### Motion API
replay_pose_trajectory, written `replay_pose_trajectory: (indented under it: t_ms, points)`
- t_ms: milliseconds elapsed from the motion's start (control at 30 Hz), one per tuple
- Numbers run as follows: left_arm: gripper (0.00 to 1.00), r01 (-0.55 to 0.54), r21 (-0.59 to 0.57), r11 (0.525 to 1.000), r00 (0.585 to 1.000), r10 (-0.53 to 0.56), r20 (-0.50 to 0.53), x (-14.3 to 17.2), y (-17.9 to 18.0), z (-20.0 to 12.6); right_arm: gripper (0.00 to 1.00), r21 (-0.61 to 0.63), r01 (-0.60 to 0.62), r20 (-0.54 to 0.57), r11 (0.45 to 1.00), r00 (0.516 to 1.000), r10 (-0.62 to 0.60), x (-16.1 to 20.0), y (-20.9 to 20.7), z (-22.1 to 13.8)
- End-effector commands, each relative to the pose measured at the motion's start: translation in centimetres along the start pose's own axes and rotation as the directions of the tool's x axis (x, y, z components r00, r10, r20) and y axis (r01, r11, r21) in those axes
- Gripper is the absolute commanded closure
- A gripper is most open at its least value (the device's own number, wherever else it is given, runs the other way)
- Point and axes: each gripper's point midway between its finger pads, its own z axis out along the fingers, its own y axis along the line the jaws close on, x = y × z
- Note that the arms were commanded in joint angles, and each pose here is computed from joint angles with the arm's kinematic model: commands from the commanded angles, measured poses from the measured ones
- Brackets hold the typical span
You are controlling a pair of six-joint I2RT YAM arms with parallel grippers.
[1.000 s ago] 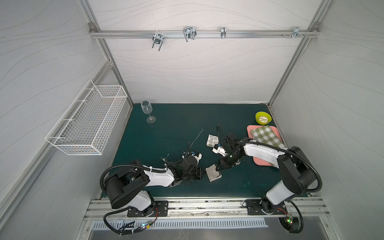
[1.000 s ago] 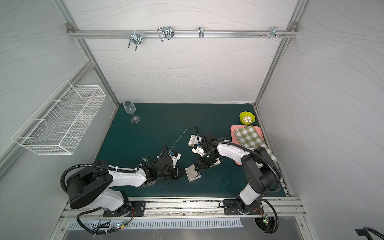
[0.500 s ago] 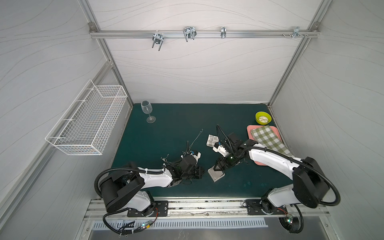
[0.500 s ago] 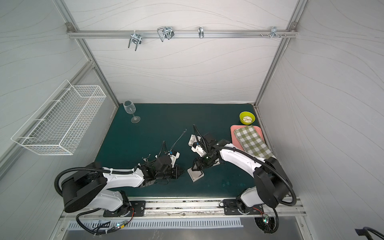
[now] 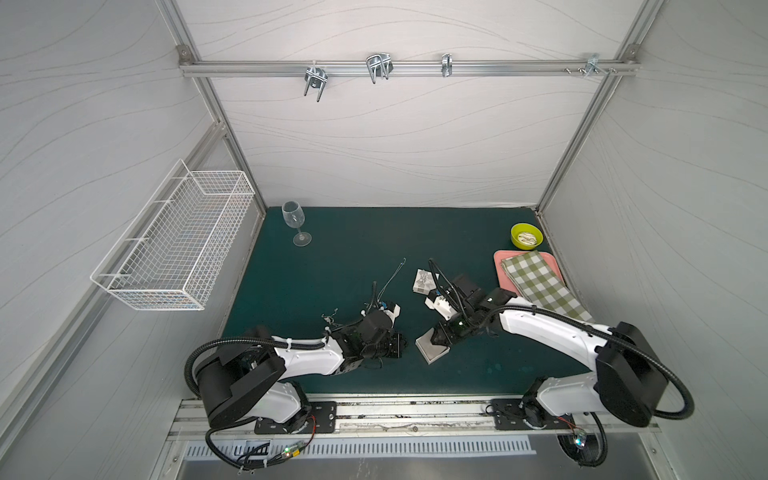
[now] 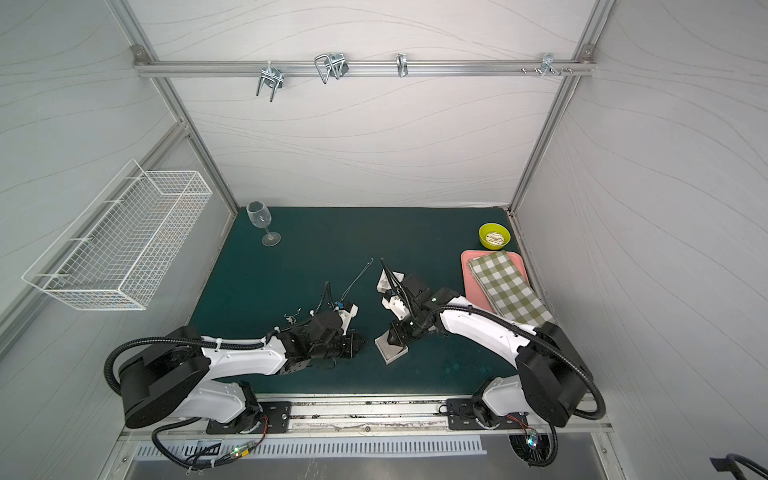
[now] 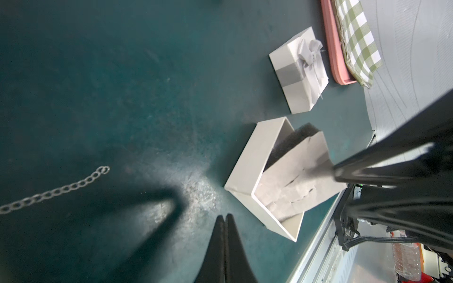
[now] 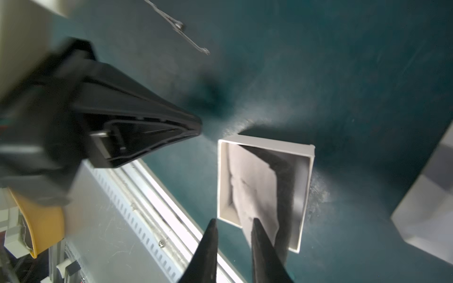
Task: Take the necklace out of the lift-off lid jewelry box
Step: Place the inner lining in the jewelry box.
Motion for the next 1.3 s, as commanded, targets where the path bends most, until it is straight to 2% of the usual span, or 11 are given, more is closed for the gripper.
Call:
replay_pose_trajectory:
  t_ms: [0, 133, 300, 367, 533, 633, 667, 833, 1000, 1167, 1267]
  points:
    - [1.0, 0.005, 0.048, 0.999, 1.0, -0.005, 0.018, -0.8, -1.2, 0.4, 0.76, -0.016, -0.014, -0.019, 1.0, 1.0, 0.014, 0.6, -0.6, 1.9]
    - [1.0, 0.004, 0.057, 0.998, 1.0, -0.005, 0.006, -0.7, -1.5, 0.9, 0.75, -0.038, -0.05, -0.032, 0.998, 0.998, 0.048, 0.8, -1.3, 3.5]
    - [1.0, 0.004, 0.048, 0.999, 1.0, -0.003, -0.011, -0.5, -1.2, 1.5, 0.68, -0.067, -0.077, -0.022, 0.995, 0.997, 0.076, 0.2, -1.1, 4.0]
    - [1.0, -0.003, 0.046, 0.999, 1.0, 0.003, -0.008, -0.7, -1.3, 1.6, 0.66, -0.073, -0.078, -0.012, 0.994, 0.997, 0.077, -0.1, -0.8, 3.6]
    - [1.0, -0.014, 0.052, 0.999, 1.0, 0.014, 0.008, -1.6, -1.7, 1.5, 0.53, -0.028, -0.047, 0.059, 0.998, 0.997, 0.049, -1.4, -0.3, 1.2]
    - [1.0, -0.013, 0.051, 0.999, 1.0, 0.013, 0.015, -1.9, -1.6, 1.4, 0.52, 0.011, -0.029, 0.119, 1.0, 0.993, 0.028, -2.0, -0.5, -0.1]
    - [1.0, -0.012, 0.052, 0.999, 1.0, 0.011, 0.017, -2.0, -1.6, 1.4, 0.53, 0.02, -0.027, 0.132, 0.999, 0.991, 0.024, -2.1, -0.6, -0.2]
    - [1.0, -0.01, 0.057, 0.998, 1.0, 0.01, 0.011, -2.2, -1.8, 1.8, 0.72, 0.005, -0.03, 0.17, 1.0, 0.985, 0.028, -2.8, -1.0, 0.9]
    - [1.0, -0.003, 0.069, 0.998, 1.0, 0.003, 0.008, -2.4, -2.0, 2.3, 0.81, 0.001, -0.035, 0.152, 0.999, 0.988, 0.034, -2.7, -1.3, 3.5]
    - [1.0, 0.008, 0.079, 0.997, 1.0, -0.01, 0.019, -3.0, -1.9, 2.7, 0.86, 0.029, -0.043, 0.148, 0.999, 0.988, 0.038, -3.2, -2.3, 5.5]
    - [1.0, 0.02, 0.079, 0.997, 0.999, -0.022, 0.029, -3.6, -1.7, 2.6, 0.86, 0.024, -0.029, 0.159, 0.999, 0.987, 0.024, -3.9, -1.6, 5.1]
